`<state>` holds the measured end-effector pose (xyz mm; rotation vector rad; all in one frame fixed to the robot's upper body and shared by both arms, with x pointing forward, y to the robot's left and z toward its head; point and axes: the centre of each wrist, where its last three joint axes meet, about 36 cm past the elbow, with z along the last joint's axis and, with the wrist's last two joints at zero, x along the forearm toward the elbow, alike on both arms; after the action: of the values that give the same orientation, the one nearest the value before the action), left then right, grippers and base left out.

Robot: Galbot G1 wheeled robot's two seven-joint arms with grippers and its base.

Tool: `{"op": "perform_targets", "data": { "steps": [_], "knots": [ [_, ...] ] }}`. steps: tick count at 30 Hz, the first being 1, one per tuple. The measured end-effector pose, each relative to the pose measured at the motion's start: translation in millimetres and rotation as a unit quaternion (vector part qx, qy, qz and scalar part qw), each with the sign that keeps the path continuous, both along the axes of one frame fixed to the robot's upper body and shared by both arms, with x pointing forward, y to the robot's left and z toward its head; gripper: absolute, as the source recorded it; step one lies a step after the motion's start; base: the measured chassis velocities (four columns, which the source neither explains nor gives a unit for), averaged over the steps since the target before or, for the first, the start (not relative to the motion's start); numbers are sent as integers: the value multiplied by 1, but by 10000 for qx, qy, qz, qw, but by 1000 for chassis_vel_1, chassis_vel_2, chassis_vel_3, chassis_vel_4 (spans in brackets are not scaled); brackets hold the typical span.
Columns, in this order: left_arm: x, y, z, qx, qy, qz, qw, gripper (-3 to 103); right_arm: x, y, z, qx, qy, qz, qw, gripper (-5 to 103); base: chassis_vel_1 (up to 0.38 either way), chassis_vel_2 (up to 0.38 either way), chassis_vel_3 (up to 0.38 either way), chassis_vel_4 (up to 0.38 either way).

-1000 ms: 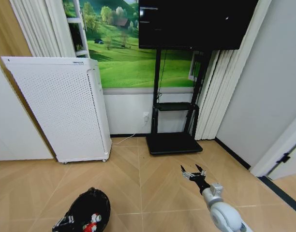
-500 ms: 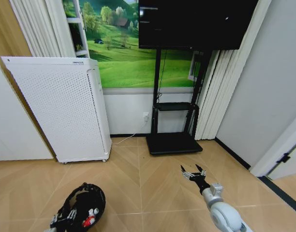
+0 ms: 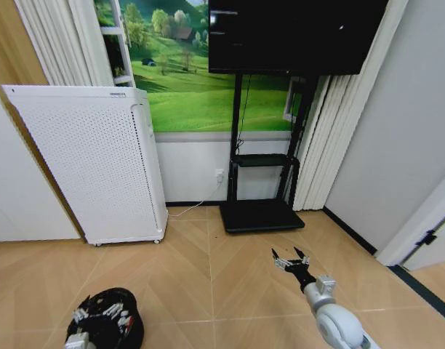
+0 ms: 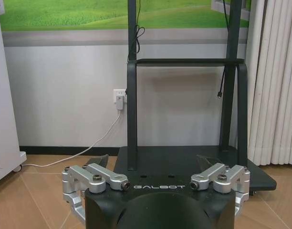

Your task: Pick up the trash bin and place the garbage on the floor into it.

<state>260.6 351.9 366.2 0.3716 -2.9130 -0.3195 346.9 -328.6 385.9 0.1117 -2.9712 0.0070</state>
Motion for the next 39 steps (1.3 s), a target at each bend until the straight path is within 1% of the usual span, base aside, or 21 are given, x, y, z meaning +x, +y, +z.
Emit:
{"op": "perform_targets", "data": {
  "steps": [1, 4, 5, 7, 8, 9, 10, 12, 14, 19, 23, 39],
  "knots": [
    [0, 0, 0, 0, 0, 0, 10000, 100, 0, 0, 0, 0, 0, 0, 10000, 100, 0, 0, 0, 0],
    [31, -3, 27, -151, -452, 3, 9989, 100, 0, 0, 0, 0, 0, 0, 10000, 100, 0, 0, 0, 0],
    [31, -3, 27, -151, -452, 3, 9989, 100, 0, 0, 0, 0, 0, 0, 10000, 100, 0, 0, 0, 0],
    [41, -3, 40, -157, -681, -39, 9975, 100, 0, 0, 0, 0, 0, 0, 10000, 100, 0, 0, 0, 0],
    [41, -3, 40, -157, -681, -39, 9975, 100, 0, 0, 0, 0, 0, 0, 10000, 100, 0, 0, 0, 0],
    [43, -3, 42, -148, -748, -61, 9971, 100, 0, 0, 0, 0, 0, 0, 10000, 100, 0, 0, 0, 0],
    [47, -3, 46, -150, -879, -131, 9959, 100, 0, 0, 0, 0, 0, 0, 10000, 100, 0, 0, 0, 0],
    [51, -5, 47, -182, -935, -170, 9953, 100, 0, 0, 0, 0, 0, 0, 10000, 100, 0, 0, 0, 0],
    [57, -11, 49, -288, -1027, -234, 9940, 100, 0, 0, 0, 0, 0, 0, 10000, 100, 0, 0, 0, 0],
    [61, -16, 51, -342, -1101, -273, 9930, 100, 0, 0, 0, 0, 0, 0, 10000, 100, 0, 0, 0, 0],
    [60, -17, 51, -304, -1079, -270, 9933, 100, 0, 0, 0, 0, 0, 0, 10000, 100, 0, 0, 0, 0],
    [60, -17, 51, -297, -1055, -267, 9936, 100, 0, 0, 0, 0, 0, 0, 10000, 100, 0, 0, 0, 0]
  ]
}}
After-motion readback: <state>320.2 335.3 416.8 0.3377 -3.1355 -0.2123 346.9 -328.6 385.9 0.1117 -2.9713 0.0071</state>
